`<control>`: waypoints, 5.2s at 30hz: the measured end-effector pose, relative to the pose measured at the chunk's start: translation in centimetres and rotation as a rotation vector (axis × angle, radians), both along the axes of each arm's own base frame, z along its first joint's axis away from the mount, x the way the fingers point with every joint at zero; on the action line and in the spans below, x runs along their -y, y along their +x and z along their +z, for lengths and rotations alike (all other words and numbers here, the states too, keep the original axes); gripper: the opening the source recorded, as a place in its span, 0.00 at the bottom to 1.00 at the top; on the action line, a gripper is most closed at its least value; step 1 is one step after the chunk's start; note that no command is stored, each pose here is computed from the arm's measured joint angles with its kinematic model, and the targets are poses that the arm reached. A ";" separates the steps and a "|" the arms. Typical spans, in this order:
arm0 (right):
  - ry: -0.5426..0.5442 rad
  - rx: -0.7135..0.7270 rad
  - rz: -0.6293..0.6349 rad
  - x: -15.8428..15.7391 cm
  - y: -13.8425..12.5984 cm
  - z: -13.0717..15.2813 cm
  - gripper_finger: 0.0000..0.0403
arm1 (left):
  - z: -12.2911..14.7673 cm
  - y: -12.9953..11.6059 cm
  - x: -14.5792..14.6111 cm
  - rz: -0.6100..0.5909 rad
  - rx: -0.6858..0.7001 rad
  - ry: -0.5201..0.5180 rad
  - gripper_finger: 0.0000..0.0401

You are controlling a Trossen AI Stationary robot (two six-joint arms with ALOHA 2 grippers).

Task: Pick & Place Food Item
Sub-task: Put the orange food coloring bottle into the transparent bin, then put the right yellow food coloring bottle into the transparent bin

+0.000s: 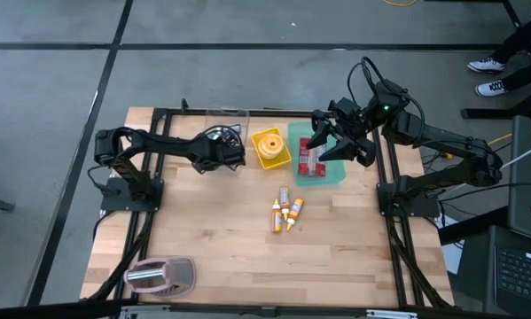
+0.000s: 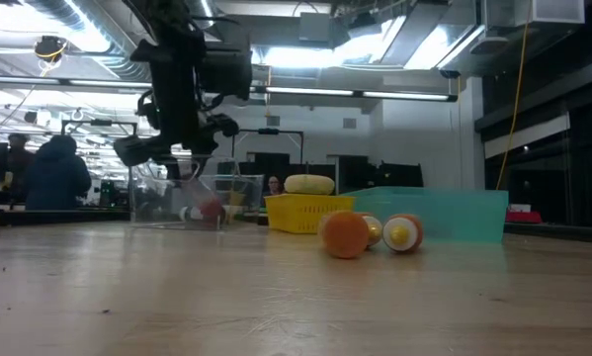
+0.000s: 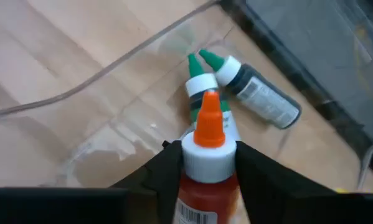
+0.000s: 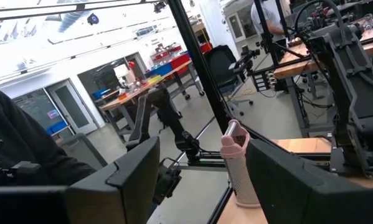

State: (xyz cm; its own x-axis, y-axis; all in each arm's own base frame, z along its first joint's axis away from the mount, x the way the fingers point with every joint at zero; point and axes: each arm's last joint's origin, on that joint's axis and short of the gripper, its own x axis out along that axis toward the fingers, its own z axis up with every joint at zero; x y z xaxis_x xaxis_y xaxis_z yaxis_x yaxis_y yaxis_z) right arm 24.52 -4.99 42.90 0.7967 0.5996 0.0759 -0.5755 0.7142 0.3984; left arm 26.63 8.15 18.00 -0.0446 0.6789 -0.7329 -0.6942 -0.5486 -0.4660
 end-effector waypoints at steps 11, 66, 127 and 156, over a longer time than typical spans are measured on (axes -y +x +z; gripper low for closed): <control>0.014 -0.007 -0.024 0.1 0.0 0.0 0.59 | 1.7 -0.3 -0.2 0.016 0.022 0.188 0.60; 0.111 -0.006 -0.513 0.8 0.7 0.1 0.59 | 3.8 -3.1 -9.5 -1.887 -0.612 -0.451 0.00; 0.055 0.014 -0.495 0.6 0.7 0.0 0.59 | 22.8 -1.4 -3.5 -1.448 -0.008 0.689 0.05; -0.013 0.016 -0.254 0.7 0.4 -0.1 0.59 | 4.5 13.6 13.5 -0.917 0.318 -0.027 0.59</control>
